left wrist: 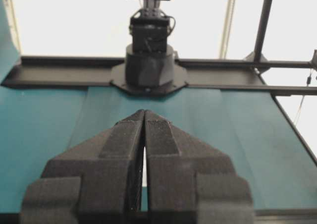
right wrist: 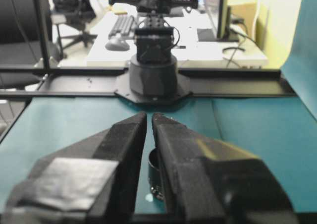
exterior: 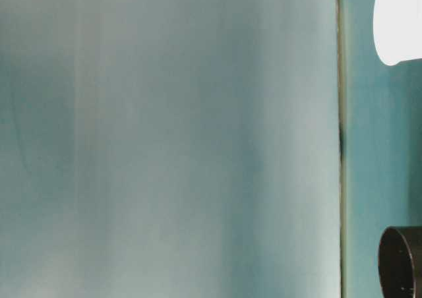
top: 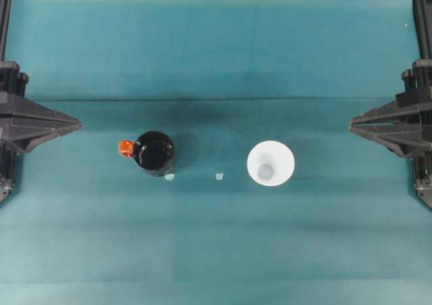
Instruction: Put the paper cup into the moved red handle cup holder.
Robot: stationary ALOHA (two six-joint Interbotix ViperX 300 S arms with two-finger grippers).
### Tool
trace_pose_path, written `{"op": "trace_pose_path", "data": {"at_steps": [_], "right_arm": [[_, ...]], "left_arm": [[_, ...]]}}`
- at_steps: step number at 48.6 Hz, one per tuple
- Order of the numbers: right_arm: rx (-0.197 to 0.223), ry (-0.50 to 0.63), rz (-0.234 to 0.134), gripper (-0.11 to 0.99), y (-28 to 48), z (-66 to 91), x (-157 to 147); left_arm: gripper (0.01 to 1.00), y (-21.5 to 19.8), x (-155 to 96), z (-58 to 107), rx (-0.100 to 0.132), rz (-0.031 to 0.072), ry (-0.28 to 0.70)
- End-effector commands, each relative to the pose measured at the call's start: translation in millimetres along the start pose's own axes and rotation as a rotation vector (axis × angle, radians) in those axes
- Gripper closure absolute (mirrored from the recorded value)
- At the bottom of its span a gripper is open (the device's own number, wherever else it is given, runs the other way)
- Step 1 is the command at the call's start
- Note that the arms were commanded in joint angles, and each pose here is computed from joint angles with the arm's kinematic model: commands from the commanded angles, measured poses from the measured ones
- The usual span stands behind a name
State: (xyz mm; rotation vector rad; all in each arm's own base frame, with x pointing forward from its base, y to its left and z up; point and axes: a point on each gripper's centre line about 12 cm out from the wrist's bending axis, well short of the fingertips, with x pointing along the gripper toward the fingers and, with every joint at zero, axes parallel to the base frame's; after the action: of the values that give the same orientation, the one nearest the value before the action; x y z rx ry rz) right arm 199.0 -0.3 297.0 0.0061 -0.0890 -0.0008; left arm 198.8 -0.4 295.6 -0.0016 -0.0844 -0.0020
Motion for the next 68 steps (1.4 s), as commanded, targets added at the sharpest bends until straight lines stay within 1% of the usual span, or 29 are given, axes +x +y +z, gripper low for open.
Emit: {"op": "trace_pose_path", "data": {"at_steps": [1, 4, 6, 8, 9, 11, 13, 14, 16, 23, 26, 27, 33, 34, 36, 37, 40, 43, 47, 51, 53, 56, 57, 63, 65, 67, 68], "right_arm": [[0.022, -0.004, 0.007, 0.88, 1.6, 2.7, 3], [0.082, 0.008, 0.003, 0.89, 2.0, 3.9, 5], [0.126, 0.025, -0.003, 0.93, 1.5, 2.8, 6], [0.159, 0.051, -0.004, 0.96, 1.7, -0.3, 6], [0.170, 0.067, -0.005, 0.97, 1.9, -2.2, 6], [0.187, 0.096, -0.004, 0.98, 2.4, -6.0, 7], [0.198, 0.124, -0.006, 0.98, 2.7, -9.1, 7], [0.201, 0.136, -0.006, 0.98, 2.8, -10.5, 7], [0.202, 0.159, -0.007, 0.98, 3.0, -13.6, 6], [0.205, 0.223, -0.009, 0.98, 3.5, -20.7, 5], [0.205, 0.249, -0.010, 0.98, 3.8, -23.8, 4], [0.205, 0.256, -0.010, 0.98, 3.8, -24.3, 4], [0.206, 0.297, -0.012, 0.98, 4.2, -29.2, 3], [0.207, 0.300, -0.012, 0.98, 4.2, -29.4, 3], [0.209, 0.312, -0.013, 0.98, 4.3, -30.9, 2], [0.209, 0.316, -0.013, 0.98, 4.3, -31.3, 2], [0.209, 0.323, -0.013, 0.98, 4.4, -32.0, 2], [0.209, 0.323, -0.013, 0.98, 4.4, -32.0, 2], [0.209, 0.325, -0.015, 0.98, 4.1, -32.3, 2], [0.209, 0.326, -0.018, 0.98, 3.5, -32.5, 2], [0.209, 0.327, -0.019, 0.98, 3.2, -32.6, 2], [0.209, 0.330, -0.022, 0.98, 2.6, -33.0, 2], [0.209, 0.330, -0.022, 0.98, 2.6, -33.0, 2], [0.211, 0.330, -0.024, 0.98, 2.3, -33.0, 2], [0.211, 0.330, -0.024, 0.98, 2.3, -33.0, 2], [0.211, 0.330, -0.024, 0.98, 2.3, -33.0, 2], [0.212, 0.330, -0.024, 0.98, 2.3, -33.0, 2]], "left_arm": [[0.983, -1.8, 17, 9.7, -0.045, -0.008, 0.046], [0.983, -2.2, 28, 8.4, -0.088, -0.004, 0.123], [0.983, -2.9, 36, 6.5, -0.107, -0.003, 0.182], [0.983, -4.1, 42, 3.7, -0.122, -0.002, 0.243], [0.983, -4.4, 46, 2.6, -0.126, 0.000, 0.272], [0.983, -6.4, 51, -1.3, -0.134, -0.001, 0.337], [0.983, -7.2, 57, -5.4, -0.133, 0.001, 0.398], [0.983, -8.4, 60, -8.4, -0.131, 0.000, 0.442], [0.983, -9.3, 65, -12.6, -0.129, 0.002, 0.497], [0.983, -9.6, 78, -26.3, -0.122, 0.015, 0.662], [0.983, -10.0, 83, -32.6, -0.116, 0.019, 0.732], [0.983, -9.7, 85, -35.5, -0.117, 0.023, 0.757], [0.983, -9.6, 92, -46.7, -0.107, 0.033, 0.882], [0.983, -9.5, 93, -48.1, -0.103, 0.034, 0.893], [0.983, -9.5, 94, -53.0, -0.097, 0.036, 0.945], [0.983, -9.9, 94, -53.4, -0.094, 0.035, 0.960], [0.983, -9.4, 93, -57.2, -0.088, 0.038, 1.017], [0.983, -9.2, 93, -59.3, -0.078, 0.038, 1.058], [0.983, -9.2, 93, -60.8, -0.066, 0.034, 1.090], [0.983, -9.1, 94, -60.4, -0.056, 0.029, 1.093], [0.983, -8.9, 93, -60.6, -0.049, 0.026, 1.096], [0.983, -8.5, 93, -60.9, -0.031, 0.020, 1.102], [0.983, -8.1, 93, -61.0, -0.029, 0.020, 1.104], [0.983, -8.0, 92, -61.0, -0.007, 0.007, 1.121], [0.983, -7.5, 91, -62.1, -0.001, 0.006, 1.136], [0.983, -5.6, 90, -62.9, 0.000, 0.010, 1.153], [0.983, -4.2, 89, -62.8, -0.001, 0.014, 1.161]]}}
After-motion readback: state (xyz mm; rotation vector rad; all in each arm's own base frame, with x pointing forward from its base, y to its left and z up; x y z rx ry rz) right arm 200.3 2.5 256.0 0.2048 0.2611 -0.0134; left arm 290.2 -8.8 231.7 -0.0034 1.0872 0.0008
